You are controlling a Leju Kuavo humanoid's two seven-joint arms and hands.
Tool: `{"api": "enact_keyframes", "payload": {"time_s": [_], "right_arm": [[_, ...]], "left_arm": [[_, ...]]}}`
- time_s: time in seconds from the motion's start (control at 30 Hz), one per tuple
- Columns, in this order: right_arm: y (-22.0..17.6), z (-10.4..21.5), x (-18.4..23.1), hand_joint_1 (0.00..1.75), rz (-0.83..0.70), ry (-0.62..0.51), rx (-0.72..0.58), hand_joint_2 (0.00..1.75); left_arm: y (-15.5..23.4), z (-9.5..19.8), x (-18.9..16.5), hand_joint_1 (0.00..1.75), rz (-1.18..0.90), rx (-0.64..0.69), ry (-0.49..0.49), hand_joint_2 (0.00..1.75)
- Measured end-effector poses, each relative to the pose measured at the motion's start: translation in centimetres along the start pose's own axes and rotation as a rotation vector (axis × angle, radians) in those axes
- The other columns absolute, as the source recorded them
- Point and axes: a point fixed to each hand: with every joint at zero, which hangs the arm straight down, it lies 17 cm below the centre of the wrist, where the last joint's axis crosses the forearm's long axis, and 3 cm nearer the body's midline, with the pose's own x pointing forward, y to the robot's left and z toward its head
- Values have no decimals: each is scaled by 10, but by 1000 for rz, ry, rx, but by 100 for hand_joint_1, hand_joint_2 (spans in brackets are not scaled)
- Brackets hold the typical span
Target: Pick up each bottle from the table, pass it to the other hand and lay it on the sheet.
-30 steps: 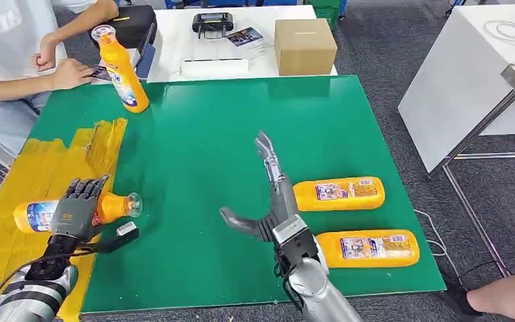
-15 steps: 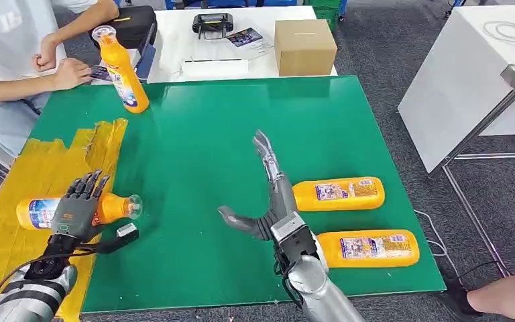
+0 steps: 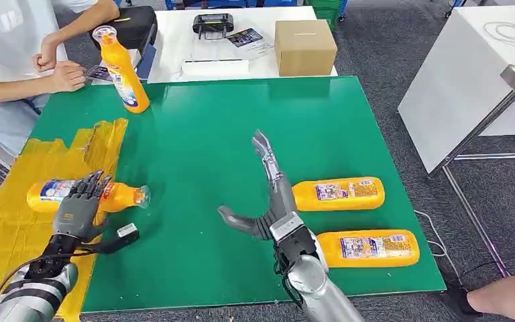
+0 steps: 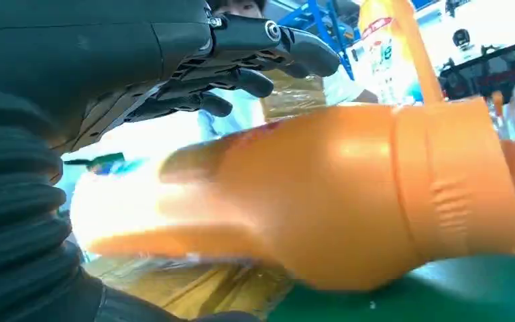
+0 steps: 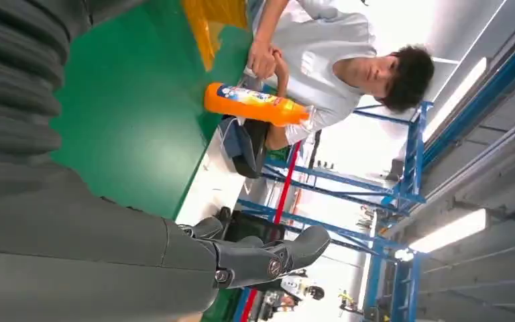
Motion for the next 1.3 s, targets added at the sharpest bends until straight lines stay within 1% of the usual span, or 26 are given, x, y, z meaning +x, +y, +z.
{"api": "enact_keyframes", "payload": {"time_s": [0.37, 0.53, 0.57, 0.67, 0.73, 0.8, 0.87, 1.1, 1.17, 1.23, 1.3], "right_arm": [[0, 0, -1, 0, 2, 3, 2, 175], [0, 1, -3, 0, 3, 8, 4, 175], [0, 1, -4, 0, 4, 10, 5, 175], [-1, 3, -6, 0, 21, 15, -2, 175], [-1, 4, -6, 0, 26, 17, -4, 175], [-2, 5, -8, 0, 28, 22, -9, 175], [-3, 6, -9, 0, 29, 25, -12, 175], [-4, 6, -9, 0, 30, 27, -14, 175], [-4, 7, -9, 0, 38, 26, -15, 175], [-5, 9, -11, 0, 47, 31, -23, 175], [-7, 11, -13, 0, 59, 37, -32, 175]], "left_arm": [[1, 0, 1, 0, -2, 2, -11, 175], [13, -3, 3, 0, 1, 40, -23, 175], [19, -2, 8, 0, 26, 64, -35, 175], [61, -6, 29, 0, 211, 235, -89, 175], [81, -4, 30, 0, 296, 325, -67, 175], [90, -3, 27, 0, 323, 363, -33, 175], [96, -3, 24, 0, 336, 390, -8, 175], [105, 0, 20, 0, 353, 425, 31, 175], [110, 4, 11, 0, 412, 464, 79, 175], [122, 11, 1, 0, 505, 537, 136, 175], [136, 16, -3, 0, 554, 596, 157, 175]]}}
